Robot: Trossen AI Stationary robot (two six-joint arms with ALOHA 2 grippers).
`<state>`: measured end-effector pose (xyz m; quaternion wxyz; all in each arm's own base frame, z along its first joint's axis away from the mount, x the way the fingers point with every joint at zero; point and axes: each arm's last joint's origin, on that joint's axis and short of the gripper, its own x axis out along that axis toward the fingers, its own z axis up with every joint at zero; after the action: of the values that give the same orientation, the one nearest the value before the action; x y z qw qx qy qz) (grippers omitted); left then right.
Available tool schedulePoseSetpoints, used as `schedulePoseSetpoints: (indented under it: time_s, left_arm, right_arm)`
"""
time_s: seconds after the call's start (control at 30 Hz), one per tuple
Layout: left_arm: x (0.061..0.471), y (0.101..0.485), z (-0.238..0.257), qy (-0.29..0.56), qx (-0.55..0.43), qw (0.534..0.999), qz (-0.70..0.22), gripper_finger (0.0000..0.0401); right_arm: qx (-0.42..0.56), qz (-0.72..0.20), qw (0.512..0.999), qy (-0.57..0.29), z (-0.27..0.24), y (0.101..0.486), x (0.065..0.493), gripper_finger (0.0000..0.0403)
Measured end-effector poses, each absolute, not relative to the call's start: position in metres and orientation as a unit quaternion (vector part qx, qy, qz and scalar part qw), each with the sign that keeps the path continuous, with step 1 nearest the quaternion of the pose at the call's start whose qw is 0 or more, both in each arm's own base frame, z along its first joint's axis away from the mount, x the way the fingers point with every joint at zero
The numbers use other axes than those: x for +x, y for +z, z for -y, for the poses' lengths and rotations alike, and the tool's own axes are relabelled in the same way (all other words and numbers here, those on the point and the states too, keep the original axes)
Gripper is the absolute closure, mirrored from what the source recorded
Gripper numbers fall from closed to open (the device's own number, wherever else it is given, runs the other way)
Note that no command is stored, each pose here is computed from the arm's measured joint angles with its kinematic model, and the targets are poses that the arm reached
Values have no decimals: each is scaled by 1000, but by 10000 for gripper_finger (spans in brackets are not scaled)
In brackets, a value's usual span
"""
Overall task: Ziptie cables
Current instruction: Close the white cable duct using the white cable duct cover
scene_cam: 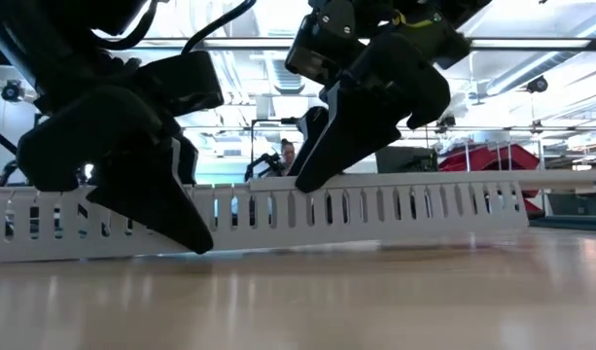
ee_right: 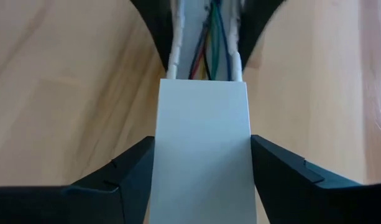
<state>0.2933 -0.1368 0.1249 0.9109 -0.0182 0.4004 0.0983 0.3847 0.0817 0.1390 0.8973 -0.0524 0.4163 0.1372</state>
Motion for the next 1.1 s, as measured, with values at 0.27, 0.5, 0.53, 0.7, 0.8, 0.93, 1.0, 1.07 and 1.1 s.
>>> schedulePoseSetpoints:
  time_s: [0.27, 0.5, 0.53, 0.7, 0.8, 0.93, 1.0, 1.07, 1.1]
  left_arm:
    - [299, 128, 133, 101, -10, 920, -378, 181]
    - [307, 132, 127, 95, -3, 931, -353, 188]
    - [308, 132, 125, 95, -4, 931, -352, 187]
    - [308, 130, 121, 92, 4, 927, -364, 176]
    - [305, 129, 120, 84, 17, 920, -384, 167]
    - [298, 134, 117, 79, 2, 902, -423, 152]
    - [292, 136, 119, 74, -16, 890, -449, 149]
    - [285, 133, 122, 63, -28, 874, -481, 150]
    - [283, 133, 124, 57, -30, 871, -487, 152]
  right_arm:
    - [-43, -398, 907, 130, -83, 142, 387, 177]
    - [-47, -393, 912, 103, -83, 135, 397, 188]
    - [-46, -392, 912, 109, -84, 132, 400, 185]
    - [-55, -397, 909, 112, -86, 122, 414, 178]
    - [-62, -400, 908, 110, -84, 116, 419, 187]
    - [-59, -396, 909, 114, -79, 109, 422, 187]
    - [-61, -404, 905, 117, -77, 106, 421, 183]
    - [-62, -414, 900, 120, -76, 104, 419, 183]
    - [-63, -416, 899, 122, -75, 103, 419, 184]
